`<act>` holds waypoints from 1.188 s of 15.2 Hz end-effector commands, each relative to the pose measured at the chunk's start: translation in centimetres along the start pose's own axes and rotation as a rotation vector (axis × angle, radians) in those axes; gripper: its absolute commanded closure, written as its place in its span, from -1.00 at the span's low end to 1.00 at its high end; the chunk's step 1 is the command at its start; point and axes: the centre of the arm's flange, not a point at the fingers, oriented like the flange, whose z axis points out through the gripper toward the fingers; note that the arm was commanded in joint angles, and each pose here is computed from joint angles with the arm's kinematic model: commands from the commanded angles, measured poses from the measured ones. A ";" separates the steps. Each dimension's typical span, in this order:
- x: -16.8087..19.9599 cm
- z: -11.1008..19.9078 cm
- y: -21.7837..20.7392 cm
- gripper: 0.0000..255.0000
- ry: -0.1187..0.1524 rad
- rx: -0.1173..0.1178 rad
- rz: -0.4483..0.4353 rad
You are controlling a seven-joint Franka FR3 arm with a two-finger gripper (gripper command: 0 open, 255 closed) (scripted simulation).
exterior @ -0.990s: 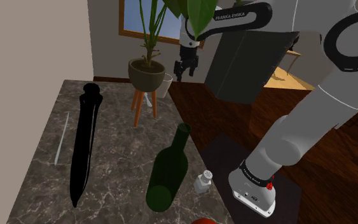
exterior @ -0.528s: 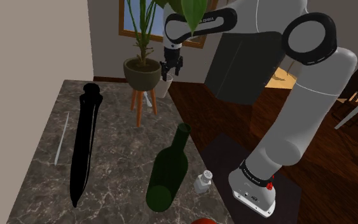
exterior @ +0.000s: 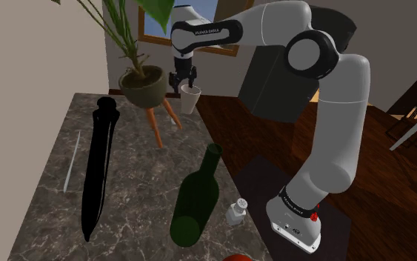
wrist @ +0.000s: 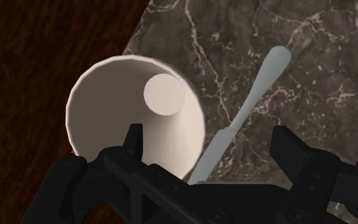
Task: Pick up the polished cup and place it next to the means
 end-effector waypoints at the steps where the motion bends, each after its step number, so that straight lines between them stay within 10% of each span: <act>1: 0.4 1.0 0.2 -1.00 0.001 -0.001 0.000; 14: 0.4 3.9 0.2 -1.00 0.001 -0.001 0.000; 15: 0.4 3.9 0.2 1.00 0.001 -0.001 0.000; 18: 0.4 3.9 0.2 1.00 0.001 -0.001 0.000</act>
